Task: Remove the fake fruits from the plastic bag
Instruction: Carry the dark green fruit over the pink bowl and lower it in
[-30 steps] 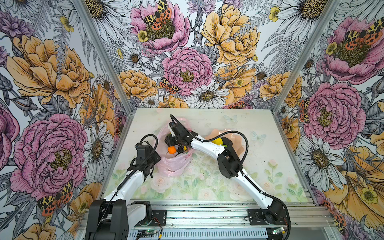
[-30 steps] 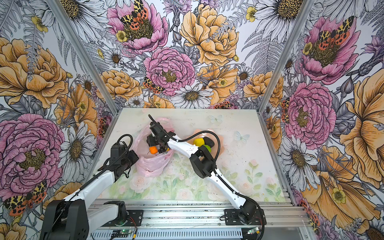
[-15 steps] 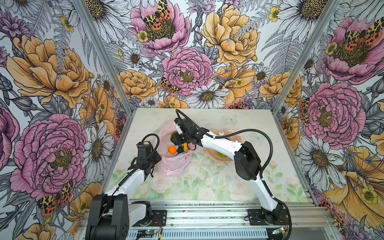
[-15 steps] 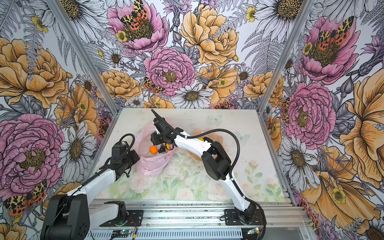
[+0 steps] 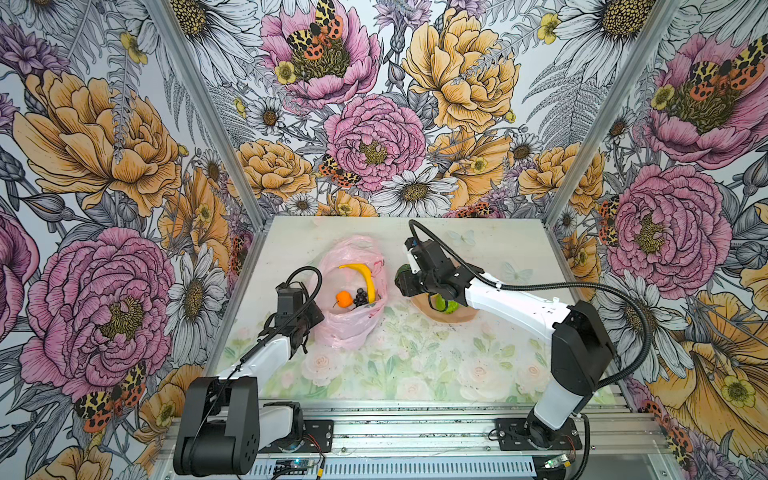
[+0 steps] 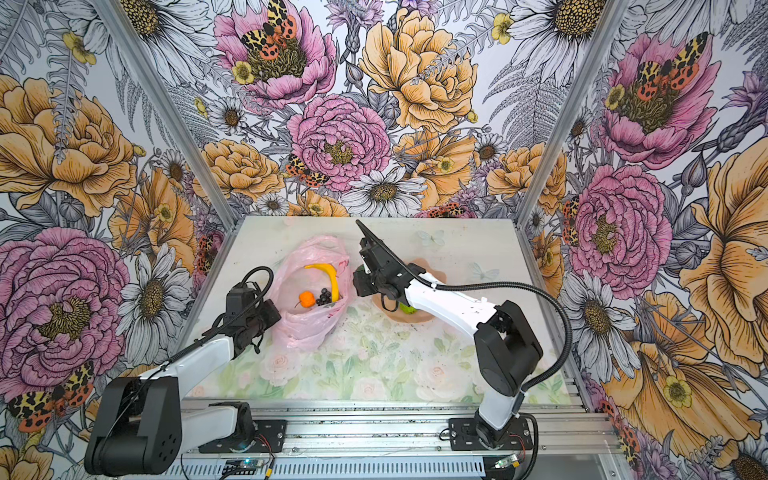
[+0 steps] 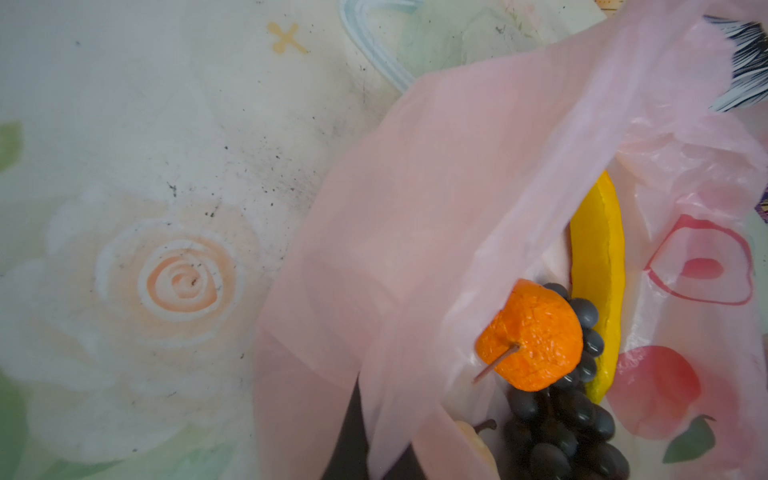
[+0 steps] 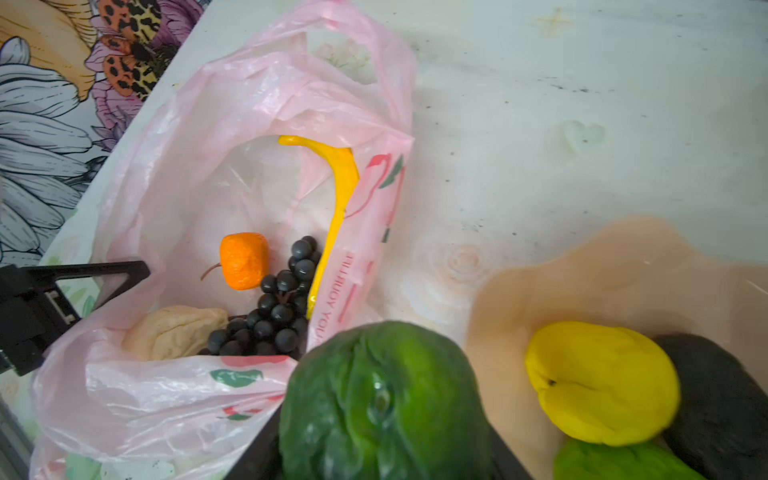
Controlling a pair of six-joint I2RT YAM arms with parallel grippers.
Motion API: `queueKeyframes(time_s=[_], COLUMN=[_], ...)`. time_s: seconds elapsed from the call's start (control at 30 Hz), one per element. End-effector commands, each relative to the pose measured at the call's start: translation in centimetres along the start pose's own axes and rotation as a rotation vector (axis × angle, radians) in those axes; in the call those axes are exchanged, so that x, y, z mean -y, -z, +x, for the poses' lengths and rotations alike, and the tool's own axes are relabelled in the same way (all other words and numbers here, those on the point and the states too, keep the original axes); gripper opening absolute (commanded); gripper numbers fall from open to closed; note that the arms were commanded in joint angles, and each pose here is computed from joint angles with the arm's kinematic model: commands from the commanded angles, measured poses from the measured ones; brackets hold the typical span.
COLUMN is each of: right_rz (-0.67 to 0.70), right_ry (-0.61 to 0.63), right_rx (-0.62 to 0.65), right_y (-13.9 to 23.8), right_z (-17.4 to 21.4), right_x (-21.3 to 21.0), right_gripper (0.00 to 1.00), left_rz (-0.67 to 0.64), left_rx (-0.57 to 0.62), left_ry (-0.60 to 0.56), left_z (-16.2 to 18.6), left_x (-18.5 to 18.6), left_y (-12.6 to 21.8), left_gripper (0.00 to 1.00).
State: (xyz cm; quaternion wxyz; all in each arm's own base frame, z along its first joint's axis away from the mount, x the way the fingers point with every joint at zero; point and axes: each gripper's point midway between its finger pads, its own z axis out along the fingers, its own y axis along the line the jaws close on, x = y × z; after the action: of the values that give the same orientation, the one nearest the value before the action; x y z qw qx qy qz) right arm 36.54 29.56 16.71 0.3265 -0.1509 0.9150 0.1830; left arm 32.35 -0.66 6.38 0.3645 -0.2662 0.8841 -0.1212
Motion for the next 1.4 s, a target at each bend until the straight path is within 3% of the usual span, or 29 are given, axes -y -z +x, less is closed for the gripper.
queueKeyframes(time_s=[0.0, 0.27, 0.53, 1.37], right_rz=[0.064, 0.209, 0.288, 0.381], right_ry=[-0.058, -0.158, -0.288, -0.317], right_rx=[0.039, -0.009, -0.081, -0.196], right_y=[2.4, 5.4, 6.0, 3.4], right_z=[-0.2, 2.6, 6.0, 9.2], right_x=[3.5, 10.3, 14.3, 16.8], right_gripper=[0.56, 0.55, 0.54, 0.54], left_rz=[0.030, 0.029, 0.029, 0.026], left_rx=[0.026, 0.027, 0.026, 0.026], left_ry=[-0.025, -0.025, -0.024, -0.026], left_z=[-0.8, -0.8, -0.7, -0.7], left_x=[0.9, 0.9, 0.9, 0.9], left_y=[0.1, 0.2, 0.1, 0.1], left_gripper=[0.00, 0.00, 0.00, 0.00])
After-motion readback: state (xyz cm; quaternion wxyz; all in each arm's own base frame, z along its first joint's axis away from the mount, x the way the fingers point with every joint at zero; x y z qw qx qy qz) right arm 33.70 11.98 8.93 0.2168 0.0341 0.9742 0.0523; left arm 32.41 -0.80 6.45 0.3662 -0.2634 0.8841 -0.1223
